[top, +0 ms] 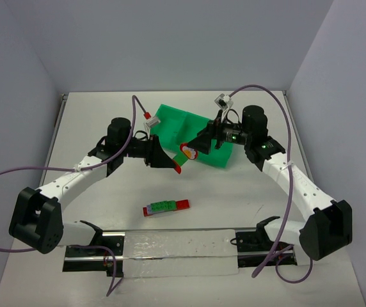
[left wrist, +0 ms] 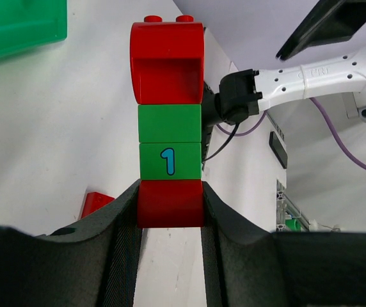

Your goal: Sort the legos into containers by color

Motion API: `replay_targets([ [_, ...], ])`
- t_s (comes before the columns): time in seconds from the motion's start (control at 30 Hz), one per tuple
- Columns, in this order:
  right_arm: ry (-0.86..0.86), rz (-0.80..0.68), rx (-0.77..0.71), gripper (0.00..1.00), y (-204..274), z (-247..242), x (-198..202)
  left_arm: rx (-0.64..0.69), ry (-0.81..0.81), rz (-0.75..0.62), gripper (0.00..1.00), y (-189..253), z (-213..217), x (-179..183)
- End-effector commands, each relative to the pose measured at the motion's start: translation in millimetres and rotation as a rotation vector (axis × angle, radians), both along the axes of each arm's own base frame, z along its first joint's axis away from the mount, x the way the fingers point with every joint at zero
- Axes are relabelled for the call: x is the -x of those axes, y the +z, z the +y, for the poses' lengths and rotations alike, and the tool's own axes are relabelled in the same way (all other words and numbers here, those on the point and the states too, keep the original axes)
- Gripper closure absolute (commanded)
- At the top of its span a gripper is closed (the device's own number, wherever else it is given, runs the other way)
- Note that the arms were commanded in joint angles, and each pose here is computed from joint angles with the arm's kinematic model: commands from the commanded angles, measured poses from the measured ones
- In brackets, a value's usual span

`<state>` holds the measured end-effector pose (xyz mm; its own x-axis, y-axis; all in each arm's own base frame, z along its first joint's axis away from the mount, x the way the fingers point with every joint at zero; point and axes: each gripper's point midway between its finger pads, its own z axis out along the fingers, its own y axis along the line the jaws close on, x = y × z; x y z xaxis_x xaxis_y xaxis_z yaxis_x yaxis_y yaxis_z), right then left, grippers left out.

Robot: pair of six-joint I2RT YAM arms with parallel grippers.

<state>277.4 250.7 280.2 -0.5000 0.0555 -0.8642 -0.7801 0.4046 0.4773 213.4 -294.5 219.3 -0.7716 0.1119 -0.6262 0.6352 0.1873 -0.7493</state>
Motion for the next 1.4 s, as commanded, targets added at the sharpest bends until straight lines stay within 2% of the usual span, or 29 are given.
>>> replay_targets([
  [0.0, 0.201, 0.012, -0.061, 0.00, 0, 9, 22, 0.059, -0.047, -0.117, 1.00, 32, -1, 3],
  [0.27, 0.274, 0.052, -0.063, 0.02, -16, 12, 30, 0.051, -0.045, -0.143, 1.00, 36, 0, 2],
  [0.37, 0.333, 0.071, -0.088, 0.06, -16, 14, 36, 0.047, -0.039, -0.144, 1.00, 35, 0, 1],
  [0.5, 0.372, 0.108, -0.107, 0.26, -20, 16, 39, 0.050, -0.036, -0.146, 1.00, 35, 0, 0],
  [0.63, 0.359, 0.117, -0.113, 0.57, -22, 17, 37, 0.039, -0.024, -0.151, 1.00, 34, 1, -1],
  [0.7, 0.345, 0.112, -0.116, 0.78, -20, 16, 35, 0.032, -0.022, -0.152, 1.00, 32, 1, -2],
  [0.83, 0.287, 0.103, -0.113, 0.96, -18, 13, 29, 0.027, -0.021, -0.156, 1.00, 31, 2, -2],
  [0.93, 0.223, 0.095, -0.110, 1.00, -16, 8, 22, 0.032, -0.010, -0.164, 1.00, 34, 3, -1],
  [1.13, 0.074, 0.108, -0.076, 1.00, -20, -5, 0, 0.029, 0.003, -0.175, 1.00, 35, 5, -2],
  [1.3, 0.026, 0.111, -0.064, 1.00, -17, -8, -5, 0.031, 0.018, -0.177, 1.00, 35, 8, -3],
  [1.37, -0.055, 0.128, -0.032, 1.00, -23, -15, -14, 0.022, 0.036, -0.178, 1.00, 34, 9, -7],
])
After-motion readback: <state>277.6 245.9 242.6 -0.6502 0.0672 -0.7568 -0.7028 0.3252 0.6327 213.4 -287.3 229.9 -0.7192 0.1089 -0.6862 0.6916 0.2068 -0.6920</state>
